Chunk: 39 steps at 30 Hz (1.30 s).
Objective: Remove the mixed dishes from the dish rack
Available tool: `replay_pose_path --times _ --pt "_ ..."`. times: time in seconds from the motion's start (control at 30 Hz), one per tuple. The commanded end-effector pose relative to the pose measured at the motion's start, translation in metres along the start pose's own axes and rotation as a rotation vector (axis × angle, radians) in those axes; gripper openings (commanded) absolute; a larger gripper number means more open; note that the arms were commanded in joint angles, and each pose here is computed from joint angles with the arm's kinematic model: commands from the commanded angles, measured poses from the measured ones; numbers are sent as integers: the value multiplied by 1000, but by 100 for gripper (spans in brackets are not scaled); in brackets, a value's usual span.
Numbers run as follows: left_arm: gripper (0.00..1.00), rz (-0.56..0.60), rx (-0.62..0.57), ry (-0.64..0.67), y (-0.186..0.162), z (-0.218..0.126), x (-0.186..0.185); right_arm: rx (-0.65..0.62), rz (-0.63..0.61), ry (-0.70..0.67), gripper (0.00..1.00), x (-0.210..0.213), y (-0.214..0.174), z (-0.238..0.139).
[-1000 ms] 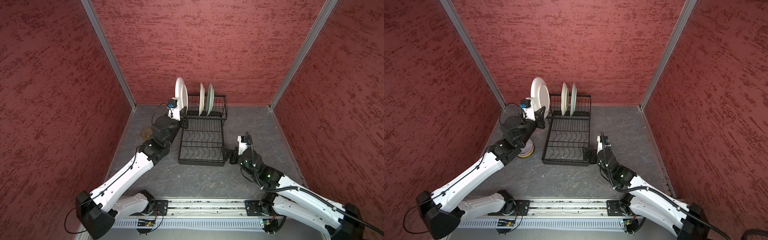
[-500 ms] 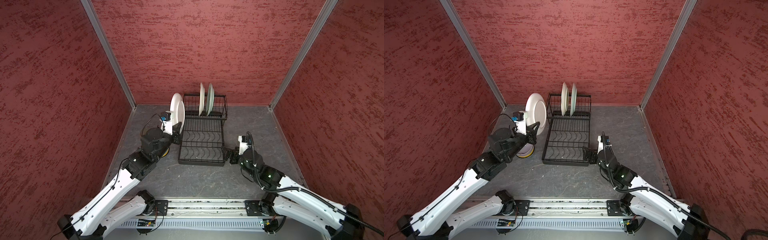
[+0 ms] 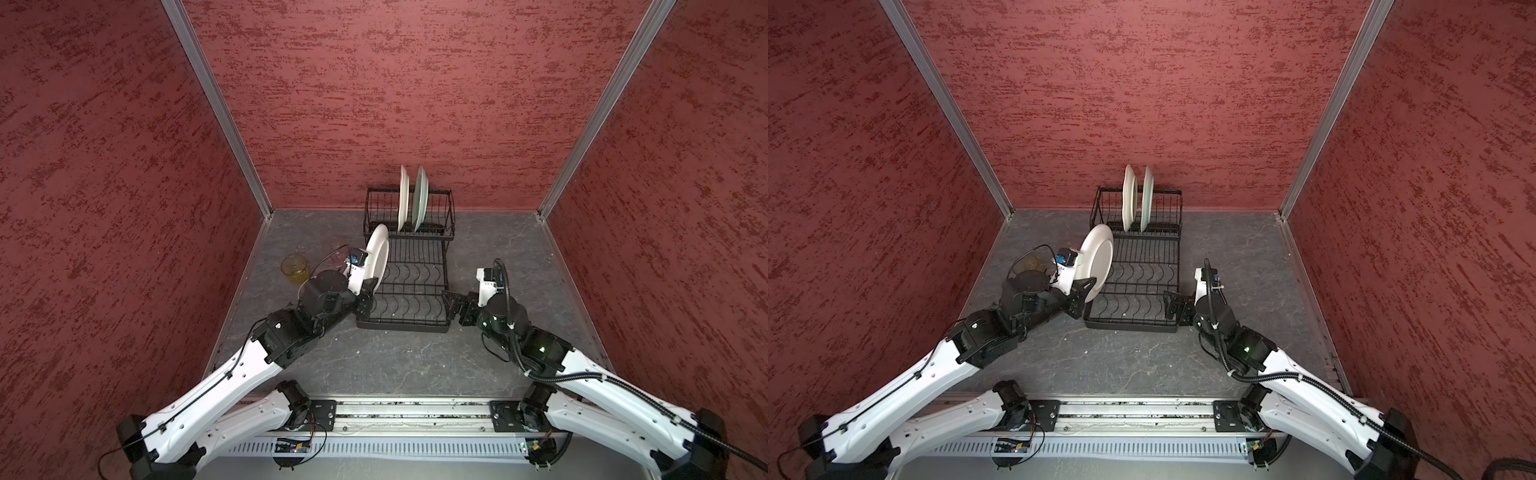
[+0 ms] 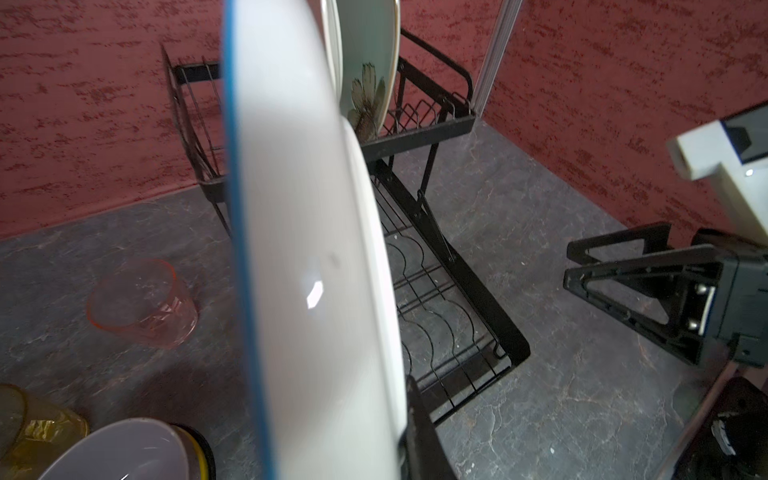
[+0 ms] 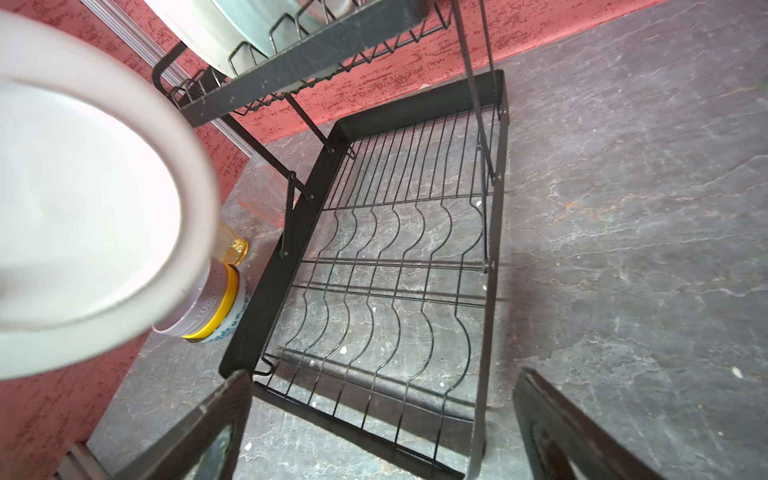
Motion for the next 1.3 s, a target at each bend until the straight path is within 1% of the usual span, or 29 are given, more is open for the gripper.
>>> replay_pose_path --times 0.0,0.2,0.3,0.57,0.73,0.9,1.07,1.13,1.27 --pt "0 36 -95 -65 21 -3 -21 3 44 39 99 9 11 -4" --pt "0 110 -43 -96 -2 15 -44 12 115 62 99 17 22 -11" --pt "0 167 -21 -96 -14 24 -55 16 150 70 99 20 29 -16" --pt "0 363 -55 -44 -34 39 -74 36 286 92 99 26 40 -23" --pt "0 426 -80 -40 -41 44 -82 36 346 102 99 24 44 -30" --pt "0 489 -63 -32 -53 52 -88 14 407 125 99 22 47 -38" --pt "0 566 -44 2 -63 61 -94 -11 425 144 99 21 51 -43" --pt "0 579 -46 2 -65 64 -99 -9 424 162 99 24 52 -42" --pt "0 602 -71 6 -66 68 -108 58 420 182 99 32 42 -30"
Point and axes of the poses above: each gripper's point midway between its finger pads, its own z axis out along the fingers, its own x axis along the line the jaws close on, y = z × x, the point moved 2 cm from there along -z, back along the fingers, and after that the axes turned 13 degrees about -z, right-handed, at the moved point
